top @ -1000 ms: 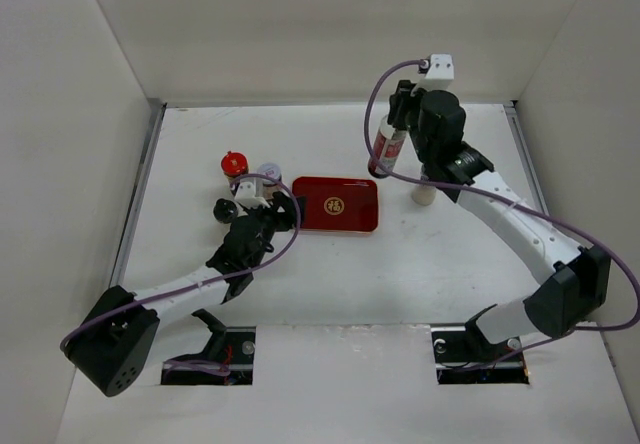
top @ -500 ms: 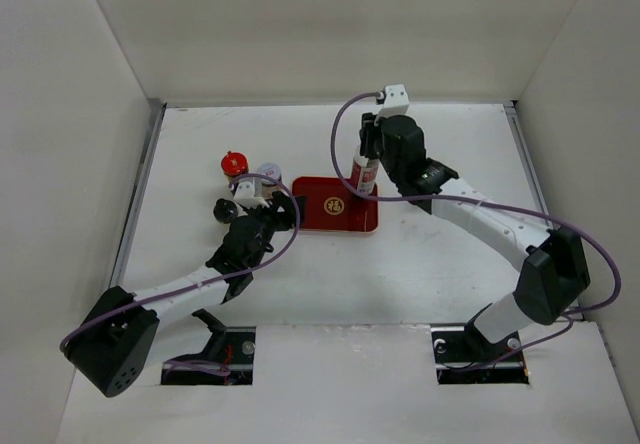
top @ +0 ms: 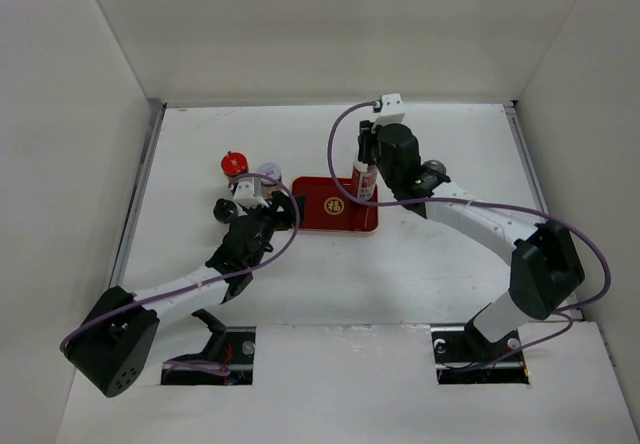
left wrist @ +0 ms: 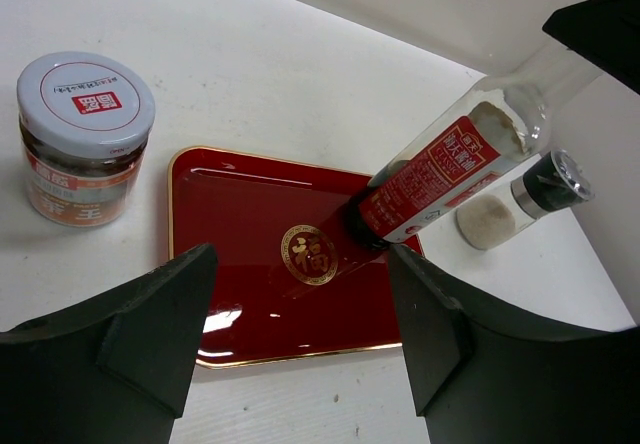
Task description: Organize the condiment bottles
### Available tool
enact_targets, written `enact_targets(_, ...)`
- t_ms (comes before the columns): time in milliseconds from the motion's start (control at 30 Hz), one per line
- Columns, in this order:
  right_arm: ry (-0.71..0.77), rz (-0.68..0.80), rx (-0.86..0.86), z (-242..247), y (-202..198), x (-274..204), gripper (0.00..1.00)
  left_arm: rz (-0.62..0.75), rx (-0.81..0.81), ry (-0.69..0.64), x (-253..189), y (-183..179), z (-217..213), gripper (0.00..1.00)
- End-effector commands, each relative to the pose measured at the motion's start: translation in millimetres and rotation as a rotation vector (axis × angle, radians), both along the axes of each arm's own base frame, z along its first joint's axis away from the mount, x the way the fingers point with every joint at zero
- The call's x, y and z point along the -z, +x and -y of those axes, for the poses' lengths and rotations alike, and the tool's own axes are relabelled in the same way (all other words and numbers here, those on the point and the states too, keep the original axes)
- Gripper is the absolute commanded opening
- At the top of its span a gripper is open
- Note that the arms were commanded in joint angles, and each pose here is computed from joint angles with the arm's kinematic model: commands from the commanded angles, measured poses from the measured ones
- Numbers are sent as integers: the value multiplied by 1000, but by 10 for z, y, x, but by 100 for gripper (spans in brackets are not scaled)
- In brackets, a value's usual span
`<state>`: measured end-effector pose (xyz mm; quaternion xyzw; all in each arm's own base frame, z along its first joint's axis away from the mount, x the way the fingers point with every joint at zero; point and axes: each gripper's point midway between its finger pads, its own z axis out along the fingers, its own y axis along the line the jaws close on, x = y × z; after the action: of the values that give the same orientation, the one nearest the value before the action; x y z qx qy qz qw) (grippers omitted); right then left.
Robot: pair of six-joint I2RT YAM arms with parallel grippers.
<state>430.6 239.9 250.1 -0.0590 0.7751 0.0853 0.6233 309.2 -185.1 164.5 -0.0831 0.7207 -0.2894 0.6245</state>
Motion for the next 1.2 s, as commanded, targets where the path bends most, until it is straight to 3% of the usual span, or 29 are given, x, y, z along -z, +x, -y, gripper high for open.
enact_targets(0, 115, 161, 25, -8, 87, -475, 31, 43, -2, -41, -140, 19, -4, 68)
enact_targets(167, 116, 167, 35, 27, 61, -400, 49, 49, -23, -44, -161, 26, -73, 68)
enact_targets(333, 160, 205, 27, 53, -63, -634, 86, 67, -66, -51, -289, 39, -183, 71)
enact_targets(467, 208, 241, 13, 108, -259, -864, 99, 31, -127, -22, -340, 100, -289, 75)
enact_targets(700, 381, 227, 25, 361, -760, -842, 99, -94, -227, 116, -452, 329, -421, 81)
enact_targets(767, 419, 215, 30, 433, -902, -763, 81, -124, -237, 175, -448, 427, -419, 81)
enact_targets(833, 434, 205, 30, 523, -1046, -640, 50, -150, -247, 236, -397, 533, -403, 80)
enact_targets(900, 449, 182, 33, 598, -1192, -473, 33, -176, -267, 285, -317, 647, -404, 80)
enact_targets(1000, 462, 130, 28, 641, -1355, -207, 38, -214, -312, 331, -215, 761, -453, 78)
enact_targets(1100, 470, 91, 12, 627, -1466, 30, 68, -222, -369, 354, -192, 818, -543, 78)
enact_targets(1167, 473, 72, 7, 616, -1502, 142, 79, -240, -374, 368, -156, 876, -564, 78)
